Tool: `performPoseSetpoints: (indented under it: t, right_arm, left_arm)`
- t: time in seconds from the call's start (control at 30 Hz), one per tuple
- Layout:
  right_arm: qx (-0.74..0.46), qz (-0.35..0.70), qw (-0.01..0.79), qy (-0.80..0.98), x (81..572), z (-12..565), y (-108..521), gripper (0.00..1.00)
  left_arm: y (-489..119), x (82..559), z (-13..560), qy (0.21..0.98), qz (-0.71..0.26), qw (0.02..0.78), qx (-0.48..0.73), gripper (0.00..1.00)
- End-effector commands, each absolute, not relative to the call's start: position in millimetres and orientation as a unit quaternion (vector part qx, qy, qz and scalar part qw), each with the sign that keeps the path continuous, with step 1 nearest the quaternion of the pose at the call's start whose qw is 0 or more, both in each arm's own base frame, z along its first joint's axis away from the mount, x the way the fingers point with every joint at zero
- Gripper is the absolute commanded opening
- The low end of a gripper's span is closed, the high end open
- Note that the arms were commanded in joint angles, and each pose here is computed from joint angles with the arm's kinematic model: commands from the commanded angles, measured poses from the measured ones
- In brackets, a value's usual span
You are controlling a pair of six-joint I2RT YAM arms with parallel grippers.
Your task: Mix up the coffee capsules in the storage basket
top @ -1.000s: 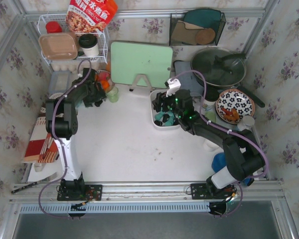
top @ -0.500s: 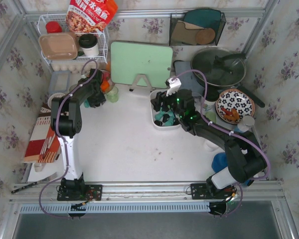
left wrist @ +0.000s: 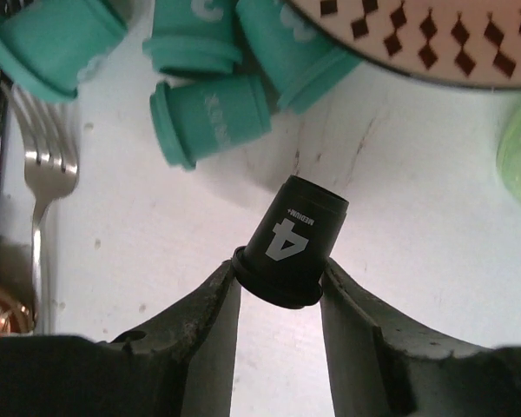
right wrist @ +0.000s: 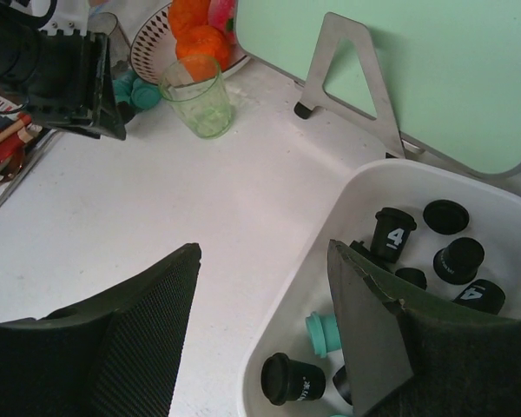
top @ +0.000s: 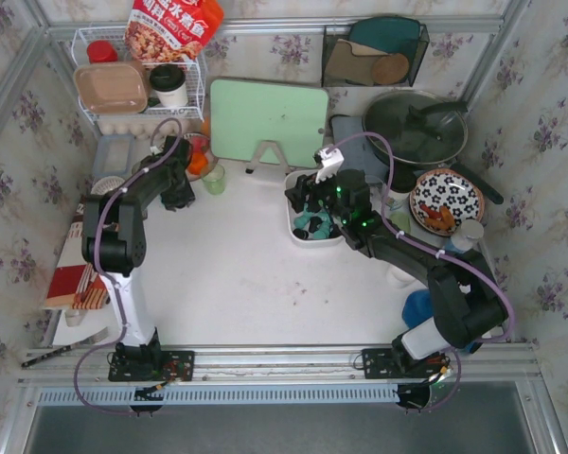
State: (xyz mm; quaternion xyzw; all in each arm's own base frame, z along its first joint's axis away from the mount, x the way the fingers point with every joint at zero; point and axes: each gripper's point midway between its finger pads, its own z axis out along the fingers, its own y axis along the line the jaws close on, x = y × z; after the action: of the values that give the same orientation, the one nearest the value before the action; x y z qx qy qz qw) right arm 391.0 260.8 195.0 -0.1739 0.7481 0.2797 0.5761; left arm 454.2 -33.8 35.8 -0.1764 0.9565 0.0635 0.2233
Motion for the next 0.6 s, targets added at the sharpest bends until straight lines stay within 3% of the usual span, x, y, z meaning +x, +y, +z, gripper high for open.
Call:
performPoseSetpoints:
  t: [0.0,0.3,0.57]
  right_arm:
    - [-0.175,0.296,0.586,0.734,389.5,208.3,265.2,0.68]
    - [-0.180,0.334,0.569,0.729,376.7,224.1,273.8,0.68]
    - [-0.157,0.404,0.513,0.741,359.7,226.4,289.4,0.67]
  left_arm:
    - [-42.0,446.4,51.1,0.954,0.045,0.250,-0.161,0.43]
    - [-124.8,407.3,125.9,0.902,-0.117,0.416,0.025,0.44]
    - [-198.8,357.5,198.0,0.762,-0.234,0.566,0.211,0.45]
